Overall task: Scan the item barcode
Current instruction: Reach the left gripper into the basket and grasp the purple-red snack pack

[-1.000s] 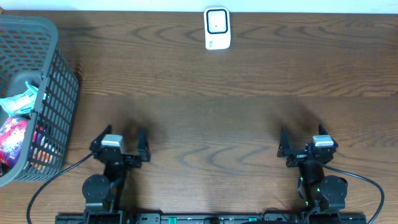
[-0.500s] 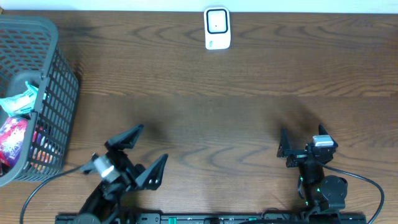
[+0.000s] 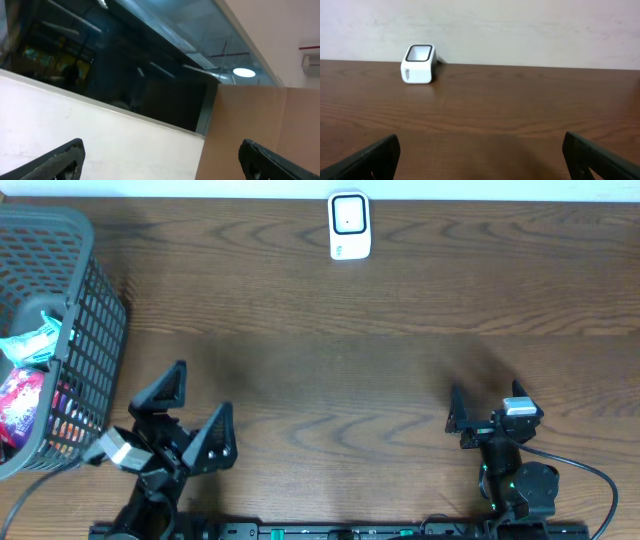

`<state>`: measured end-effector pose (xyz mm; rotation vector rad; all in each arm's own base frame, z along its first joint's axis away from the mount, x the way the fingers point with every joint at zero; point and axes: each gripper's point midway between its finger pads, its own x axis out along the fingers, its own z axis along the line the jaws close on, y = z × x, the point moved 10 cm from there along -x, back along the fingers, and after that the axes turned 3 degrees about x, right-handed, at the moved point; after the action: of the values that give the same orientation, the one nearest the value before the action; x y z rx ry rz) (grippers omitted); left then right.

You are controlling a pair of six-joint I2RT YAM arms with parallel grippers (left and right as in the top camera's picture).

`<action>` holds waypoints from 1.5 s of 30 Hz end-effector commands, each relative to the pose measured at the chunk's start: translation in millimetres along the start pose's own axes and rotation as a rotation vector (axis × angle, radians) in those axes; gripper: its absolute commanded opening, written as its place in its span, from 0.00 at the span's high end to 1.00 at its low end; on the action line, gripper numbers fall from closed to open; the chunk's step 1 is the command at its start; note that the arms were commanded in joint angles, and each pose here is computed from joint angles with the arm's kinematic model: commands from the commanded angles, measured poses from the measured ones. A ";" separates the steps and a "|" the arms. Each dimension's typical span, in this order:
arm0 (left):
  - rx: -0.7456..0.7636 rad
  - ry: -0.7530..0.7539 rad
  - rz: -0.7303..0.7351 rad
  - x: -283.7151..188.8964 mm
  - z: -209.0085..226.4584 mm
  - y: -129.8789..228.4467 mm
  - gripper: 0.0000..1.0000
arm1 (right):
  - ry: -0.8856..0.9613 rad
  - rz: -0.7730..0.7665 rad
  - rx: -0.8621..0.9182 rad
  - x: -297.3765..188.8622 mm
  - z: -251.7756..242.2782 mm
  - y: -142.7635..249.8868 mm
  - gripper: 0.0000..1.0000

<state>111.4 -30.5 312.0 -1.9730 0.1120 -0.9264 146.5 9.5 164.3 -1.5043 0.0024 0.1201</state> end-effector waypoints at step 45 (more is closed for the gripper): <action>-0.079 -1.537 0.295 25.3 226.6 -196.5 0.02 | 0.011 0.000 -0.011 -0.2 -1.3 0.4 0.01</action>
<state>220.2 208.1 410.1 -2.0206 -0.3642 0.8469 146.5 9.3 164.2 -1.5046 0.0041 0.1189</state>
